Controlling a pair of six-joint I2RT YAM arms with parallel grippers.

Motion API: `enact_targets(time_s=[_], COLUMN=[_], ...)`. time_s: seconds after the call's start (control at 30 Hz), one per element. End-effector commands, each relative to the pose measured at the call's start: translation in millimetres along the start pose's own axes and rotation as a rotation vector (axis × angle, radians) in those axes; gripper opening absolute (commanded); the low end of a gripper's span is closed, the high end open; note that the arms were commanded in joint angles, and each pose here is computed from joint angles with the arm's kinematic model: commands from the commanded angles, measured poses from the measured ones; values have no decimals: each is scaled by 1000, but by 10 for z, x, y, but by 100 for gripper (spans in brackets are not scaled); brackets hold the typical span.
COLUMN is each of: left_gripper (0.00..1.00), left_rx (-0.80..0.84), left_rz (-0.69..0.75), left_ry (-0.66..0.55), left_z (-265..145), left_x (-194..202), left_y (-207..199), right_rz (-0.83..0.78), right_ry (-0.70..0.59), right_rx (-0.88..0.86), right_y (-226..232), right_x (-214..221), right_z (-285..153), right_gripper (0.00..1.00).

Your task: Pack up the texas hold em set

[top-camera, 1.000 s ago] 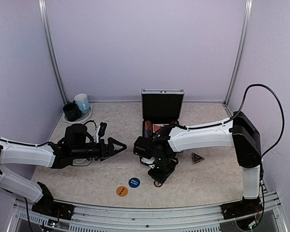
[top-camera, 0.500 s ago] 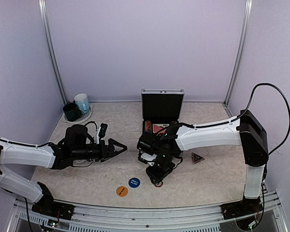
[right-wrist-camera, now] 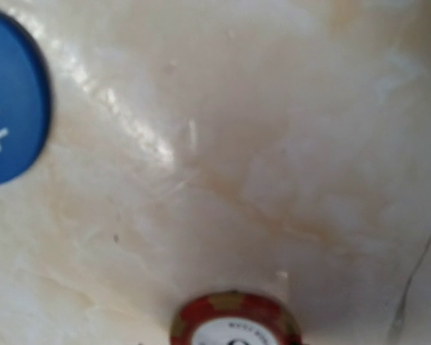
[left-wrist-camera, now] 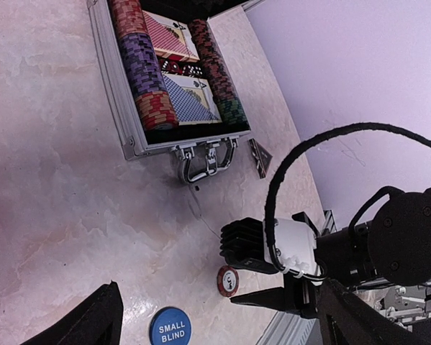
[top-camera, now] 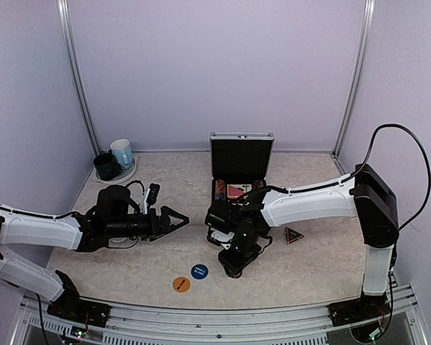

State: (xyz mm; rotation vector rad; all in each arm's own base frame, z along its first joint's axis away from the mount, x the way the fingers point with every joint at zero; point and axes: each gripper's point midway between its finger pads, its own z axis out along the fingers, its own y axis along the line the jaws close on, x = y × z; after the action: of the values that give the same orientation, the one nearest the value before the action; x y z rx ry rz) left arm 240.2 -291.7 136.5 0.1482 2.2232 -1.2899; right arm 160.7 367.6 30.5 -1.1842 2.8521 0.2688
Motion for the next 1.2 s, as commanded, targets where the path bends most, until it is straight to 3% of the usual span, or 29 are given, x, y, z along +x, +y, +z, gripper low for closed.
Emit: enact_targets(time_s=[0.0,1.17], left_gripper=[93,93], left_rx=[10,3], left_rz=[9,3], left_ry=[-9,-10], left_z=[4,-3], left_x=[-20,-3], left_y=[-40,-12], right_rz=[9,10], right_ry=[13,61], right_rx=[2,22], right_y=[-25,-119], right_x=[43,244], right_z=[83,245], right_gripper=[43,51])
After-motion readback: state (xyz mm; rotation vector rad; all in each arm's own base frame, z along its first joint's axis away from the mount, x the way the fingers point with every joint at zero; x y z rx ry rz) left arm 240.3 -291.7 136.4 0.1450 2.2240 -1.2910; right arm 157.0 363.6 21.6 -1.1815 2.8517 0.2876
